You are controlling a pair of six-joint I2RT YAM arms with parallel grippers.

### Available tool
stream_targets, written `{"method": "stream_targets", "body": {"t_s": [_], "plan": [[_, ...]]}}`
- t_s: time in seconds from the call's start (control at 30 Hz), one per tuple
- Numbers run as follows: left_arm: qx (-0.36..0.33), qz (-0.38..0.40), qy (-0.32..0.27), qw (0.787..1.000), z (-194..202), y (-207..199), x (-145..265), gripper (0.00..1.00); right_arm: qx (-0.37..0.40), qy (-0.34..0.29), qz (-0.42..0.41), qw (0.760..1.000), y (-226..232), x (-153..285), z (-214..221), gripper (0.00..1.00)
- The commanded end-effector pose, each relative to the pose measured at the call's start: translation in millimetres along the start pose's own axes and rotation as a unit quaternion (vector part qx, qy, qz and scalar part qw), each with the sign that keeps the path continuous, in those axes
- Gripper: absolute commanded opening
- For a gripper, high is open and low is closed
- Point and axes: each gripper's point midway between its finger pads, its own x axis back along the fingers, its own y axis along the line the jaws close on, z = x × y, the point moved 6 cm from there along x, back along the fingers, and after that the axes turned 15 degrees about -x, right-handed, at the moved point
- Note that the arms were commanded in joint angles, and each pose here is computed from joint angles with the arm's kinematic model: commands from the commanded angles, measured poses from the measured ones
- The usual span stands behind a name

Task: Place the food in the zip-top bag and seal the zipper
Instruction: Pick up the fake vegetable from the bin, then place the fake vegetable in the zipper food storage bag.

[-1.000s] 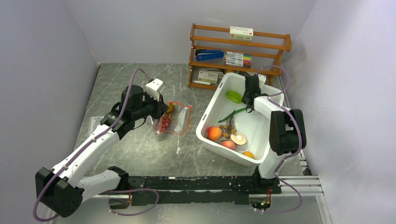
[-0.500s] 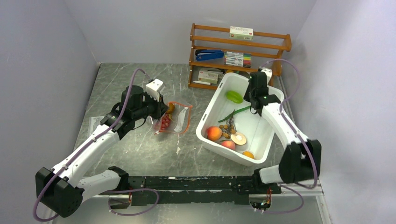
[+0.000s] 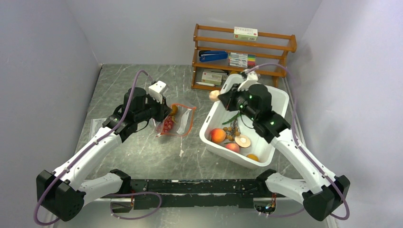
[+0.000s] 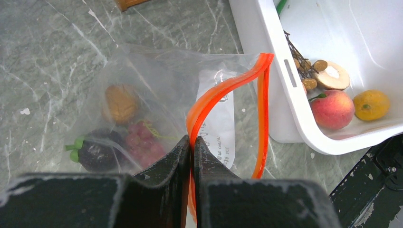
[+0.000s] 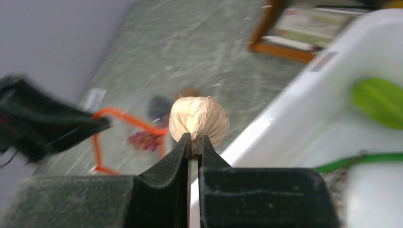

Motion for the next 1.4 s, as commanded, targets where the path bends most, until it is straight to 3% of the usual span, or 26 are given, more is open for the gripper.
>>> {"method": "stream_targets", "body": {"t_s": [0.0, 0.33, 0.73, 1.0, 1.37], "plan": [[-0.011, -0.006, -0.019, 1.000, -8, 4, 1, 0.07, 0.002, 0.065, -0.133, 0.989, 40, -3, 41, 0.00], [-0.011, -0.009, -0.021, 1.000, -8, 4, 2, 0.07, 0.010, 0.145, -0.182, 0.973, 78, -25, 107, 0.00], [-0.013, 0.000, -0.029, 0.999, -10, 2, 5, 0.07, 0.032, 0.157, -0.101, 0.982, 66, -70, 141, 0.00], [-0.014, -0.004, -0.028, 1.000, -10, 2, 5, 0.07, 0.034, 0.166, -0.112, 0.979, 84, -70, 130, 0.35], [-0.017, -0.015, -0.030, 0.999, -10, 5, 6, 0.07, 0.045, 0.155, -0.134, 0.978, 96, -46, 106, 0.43]]}}
